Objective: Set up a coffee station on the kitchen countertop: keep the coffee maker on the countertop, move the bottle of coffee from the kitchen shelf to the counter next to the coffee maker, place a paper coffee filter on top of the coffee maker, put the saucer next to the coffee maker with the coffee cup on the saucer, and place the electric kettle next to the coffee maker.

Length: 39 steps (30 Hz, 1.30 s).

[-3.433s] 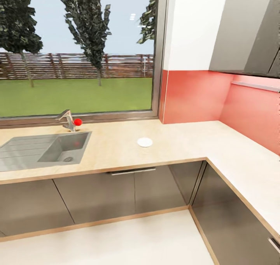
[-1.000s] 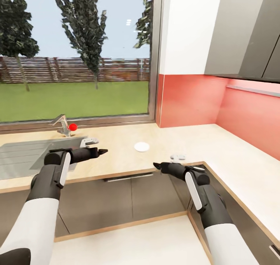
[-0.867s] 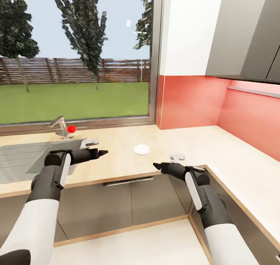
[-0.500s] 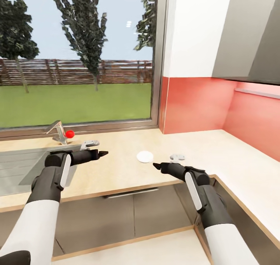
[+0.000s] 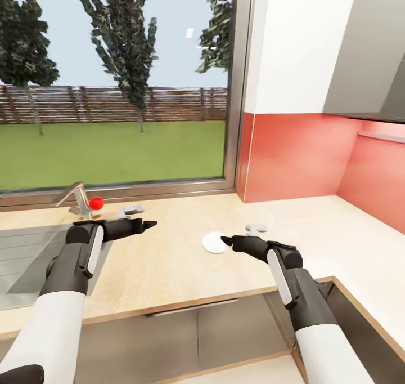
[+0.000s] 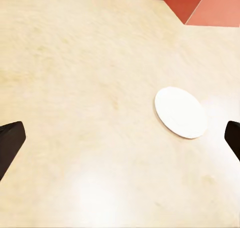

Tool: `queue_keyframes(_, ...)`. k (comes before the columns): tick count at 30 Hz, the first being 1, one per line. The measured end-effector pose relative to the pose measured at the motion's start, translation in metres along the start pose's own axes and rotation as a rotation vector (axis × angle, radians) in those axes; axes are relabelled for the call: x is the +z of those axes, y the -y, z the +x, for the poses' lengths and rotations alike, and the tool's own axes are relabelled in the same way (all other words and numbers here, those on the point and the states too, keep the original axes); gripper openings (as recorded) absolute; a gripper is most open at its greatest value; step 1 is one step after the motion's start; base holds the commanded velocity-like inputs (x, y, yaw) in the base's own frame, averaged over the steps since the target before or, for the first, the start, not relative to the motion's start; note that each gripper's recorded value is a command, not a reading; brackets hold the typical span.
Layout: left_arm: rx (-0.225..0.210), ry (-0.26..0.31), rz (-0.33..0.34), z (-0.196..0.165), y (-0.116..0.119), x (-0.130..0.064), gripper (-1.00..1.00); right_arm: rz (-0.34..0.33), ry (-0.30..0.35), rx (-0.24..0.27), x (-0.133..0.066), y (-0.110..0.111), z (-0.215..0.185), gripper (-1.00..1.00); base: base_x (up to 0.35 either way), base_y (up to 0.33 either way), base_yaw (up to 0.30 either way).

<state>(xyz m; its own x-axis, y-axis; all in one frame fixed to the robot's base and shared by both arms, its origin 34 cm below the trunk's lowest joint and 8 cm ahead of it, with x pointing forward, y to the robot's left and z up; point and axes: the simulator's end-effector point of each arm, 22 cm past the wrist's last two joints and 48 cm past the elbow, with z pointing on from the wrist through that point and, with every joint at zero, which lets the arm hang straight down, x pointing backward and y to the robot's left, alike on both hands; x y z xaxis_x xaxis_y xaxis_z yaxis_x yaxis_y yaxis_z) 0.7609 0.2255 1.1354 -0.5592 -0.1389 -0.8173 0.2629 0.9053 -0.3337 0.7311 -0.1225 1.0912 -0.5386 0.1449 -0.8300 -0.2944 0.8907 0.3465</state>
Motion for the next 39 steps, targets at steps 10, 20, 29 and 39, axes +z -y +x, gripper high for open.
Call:
queue_keyframes(10, -0.003, 0.002, 0.016, 0.0, 0.009, 0.003, 1.0, 0.002, 0.002, -0.002, -0.001, 0.0, -0.001, 1.0, 0.28, -0.2, 0.109)
queue_keyframes(20, -0.023, -0.032, 0.02, 0.015, 0.008, 0.01, 1.0, 0.002, 0.002, -0.003, -0.001, 0.001, -0.001, 1.0, 0.249, -0.234, 0.002)
queue_keyframes(29, -0.016, -0.025, 0.02, 0.021, 0.003, 0.018, 1.0, 0.003, -0.002, -0.002, -0.001, 0.001, 0.001, 1.0, 0.302, -0.026, 0.073)
queue_keyframes(39, -0.049, -0.091, 0.024, 0.052, -0.003, 0.033, 1.0, 0.02, -0.143, 0.054, 0.017, 0.017, 0.066, 1.0, 0.035, 0.0, 0.06)
